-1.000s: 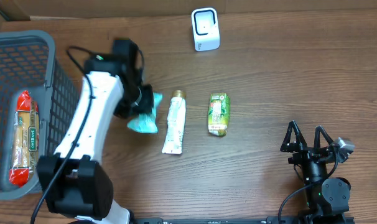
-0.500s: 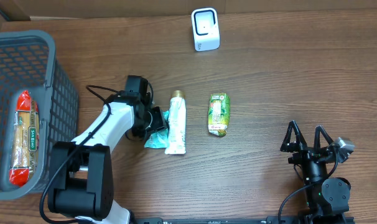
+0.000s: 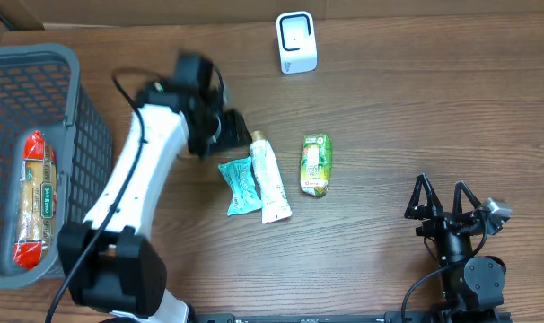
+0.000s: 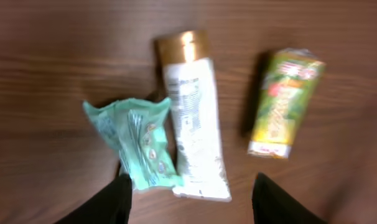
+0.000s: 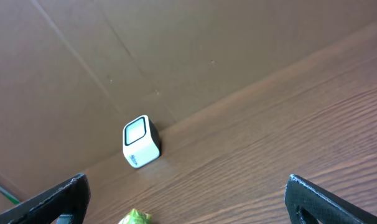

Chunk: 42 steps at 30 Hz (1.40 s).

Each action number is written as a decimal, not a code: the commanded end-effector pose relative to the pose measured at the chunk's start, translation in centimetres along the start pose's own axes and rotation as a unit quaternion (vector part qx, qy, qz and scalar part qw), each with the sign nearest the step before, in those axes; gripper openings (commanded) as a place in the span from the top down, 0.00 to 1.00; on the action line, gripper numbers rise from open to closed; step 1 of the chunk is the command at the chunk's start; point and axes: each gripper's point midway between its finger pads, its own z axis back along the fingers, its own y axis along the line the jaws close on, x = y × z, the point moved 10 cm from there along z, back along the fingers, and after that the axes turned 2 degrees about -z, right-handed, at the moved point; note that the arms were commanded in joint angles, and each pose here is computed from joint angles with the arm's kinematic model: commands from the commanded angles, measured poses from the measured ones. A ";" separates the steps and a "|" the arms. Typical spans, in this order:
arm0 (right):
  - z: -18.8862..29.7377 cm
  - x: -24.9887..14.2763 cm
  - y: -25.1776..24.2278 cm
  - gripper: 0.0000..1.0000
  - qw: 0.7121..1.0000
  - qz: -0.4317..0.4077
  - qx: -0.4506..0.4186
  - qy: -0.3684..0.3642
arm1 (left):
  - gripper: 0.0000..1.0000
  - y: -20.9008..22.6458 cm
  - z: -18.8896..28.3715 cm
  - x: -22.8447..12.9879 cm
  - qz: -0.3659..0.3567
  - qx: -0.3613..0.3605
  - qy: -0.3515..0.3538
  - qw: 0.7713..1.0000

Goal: Scan the item barcode
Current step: 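Lay the mint-green packet on the table beside the white tube, then reach the left gripper into the basket toward the spaghetti package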

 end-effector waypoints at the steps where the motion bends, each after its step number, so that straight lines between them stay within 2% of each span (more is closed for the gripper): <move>1: 0.0 -0.1 -0.2 0.00 1.000 0.000 -0.003 -0.005 | 0.46 -1.2 8.0 1.8 -0.028 0.034 -0.091 0.995; 4: 0.0 -0.1 -0.2 0.00 1.000 0.000 -0.003 -0.005 | 0.45 -1.0 14.8 1.4 -0.013 0.085 -0.158 0.984; 7: 0.0 -0.1 -0.2 0.00 1.000 0.000 -0.003 -0.005 | 0.30 0.8 21.4 -0.2 0.041 0.142 -0.234 0.961; 9: 0.0 -0.1 -0.2 0.00 1.000 0.000 -0.003 -0.005 | 0.25 2.8 24.9 -1.6 0.079 0.162 -0.275 0.944; 11: 0.0 -0.1 -0.2 0.00 1.000 0.000 -0.003 -0.005 | 0.22 4.9 27.1 -2.7 0.097 0.167 -0.301 0.934; 15: 0.0 -0.1 -0.2 0.00 1.000 0.000 -0.003 -0.005 | 0.21 10.3 29.0 -4.3 0.196 0.203 -0.312 0.907; 19: 0.0 -0.1 -0.2 0.00 1.000 0.000 -0.003 -0.005 | 0.24 15.4 28.5 -5.1 0.281 0.230 -0.276 0.890; 21: 0.0 -0.1 -0.2 0.00 1.000 0.000 -0.003 -0.005 | 0.30 17.7 27.7 -5.2 0.310 0.246 -0.250 0.884; 25: 0.0 -0.1 -0.2 0.00 1.000 0.000 -0.003 -0.005 | 0.31 22.2 25.1 -5.2 0.351 0.285 -0.200 0.869; 31: 0.0 -0.1 -0.2 0.00 1.000 0.000 -0.003 -0.005 | 0.24 26.6 20.6 -4.7 0.332 0.294 -0.151 0.883; 36: 0.0 -0.1 -0.2 0.00 1.000 0.000 -0.003 -0.005 | 0.20 30.1 16.7 -4.7 0.273 0.307 -0.109 0.905; 42: 0.0 -0.1 -0.2 0.00 1.000 0.000 -0.003 -0.005 | 0.14 33.3 13.0 -4.8 0.209 0.312 -0.108 0.921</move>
